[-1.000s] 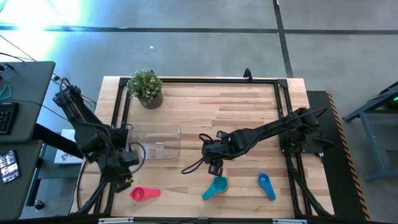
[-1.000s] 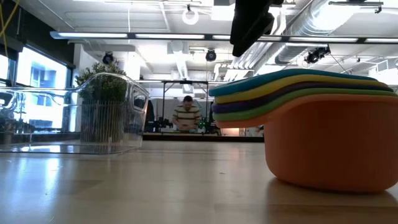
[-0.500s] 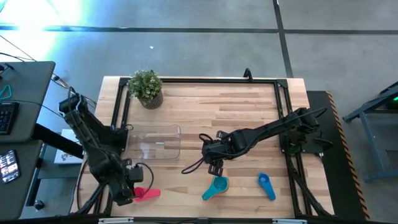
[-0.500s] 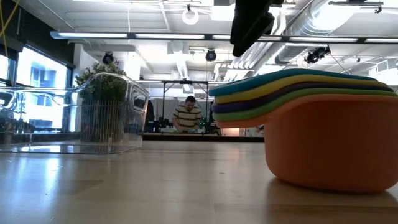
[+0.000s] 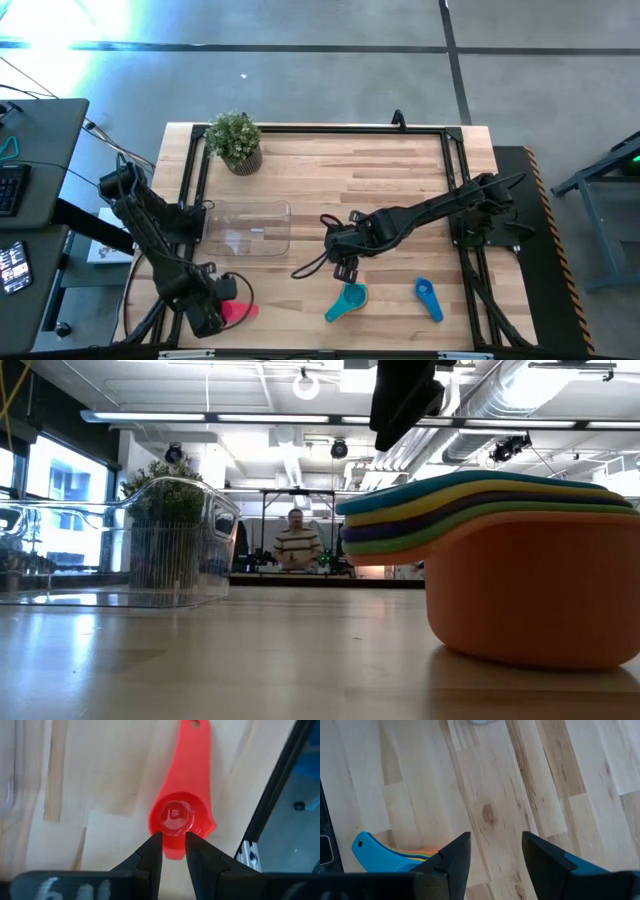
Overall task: Nest measuring cups in basket
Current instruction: Stack the red measuring cup on top of the light blue measuring cup
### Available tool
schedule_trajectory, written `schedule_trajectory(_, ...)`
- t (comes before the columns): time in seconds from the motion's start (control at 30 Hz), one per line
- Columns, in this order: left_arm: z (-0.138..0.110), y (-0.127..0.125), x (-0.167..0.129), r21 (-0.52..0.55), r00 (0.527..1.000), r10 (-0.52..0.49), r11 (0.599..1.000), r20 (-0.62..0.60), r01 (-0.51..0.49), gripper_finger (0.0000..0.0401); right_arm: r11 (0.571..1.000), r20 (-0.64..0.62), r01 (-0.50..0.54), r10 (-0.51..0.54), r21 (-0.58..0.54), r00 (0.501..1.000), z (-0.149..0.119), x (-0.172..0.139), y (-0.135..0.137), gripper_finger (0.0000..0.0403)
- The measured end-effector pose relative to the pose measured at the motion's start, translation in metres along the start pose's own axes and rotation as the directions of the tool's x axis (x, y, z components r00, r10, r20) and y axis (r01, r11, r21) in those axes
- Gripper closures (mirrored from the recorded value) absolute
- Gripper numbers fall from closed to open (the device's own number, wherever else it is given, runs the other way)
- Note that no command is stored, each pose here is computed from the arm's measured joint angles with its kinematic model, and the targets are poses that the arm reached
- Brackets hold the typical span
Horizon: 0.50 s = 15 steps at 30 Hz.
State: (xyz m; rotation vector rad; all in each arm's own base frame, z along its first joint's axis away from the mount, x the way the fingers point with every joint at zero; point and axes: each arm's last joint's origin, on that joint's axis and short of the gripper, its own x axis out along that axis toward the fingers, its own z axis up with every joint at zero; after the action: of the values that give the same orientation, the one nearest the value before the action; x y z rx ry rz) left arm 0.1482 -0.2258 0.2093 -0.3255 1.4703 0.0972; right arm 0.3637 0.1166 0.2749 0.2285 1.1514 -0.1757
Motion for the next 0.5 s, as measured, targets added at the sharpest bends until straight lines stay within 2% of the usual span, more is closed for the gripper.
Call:
schedule_trajectory(0.23,-0.0004,0.001,0.0003,-0.096,1.0,0.011,0.995,-0.008,-0.012,0.0325,1.0,0.0,0.001,-0.001,0.0,1.0,-0.0001,0.0001,0.0,0.0233)
schedule_trajectory(0.5,-0.0004,0.001,0.0003,-0.02,1.0,0.011,1.0,-0.008,-0.011,0.0318,1.0,0.0,0.0,0.0,0.0,1.0,-0.0001,0.0001,0.0,0.0233)
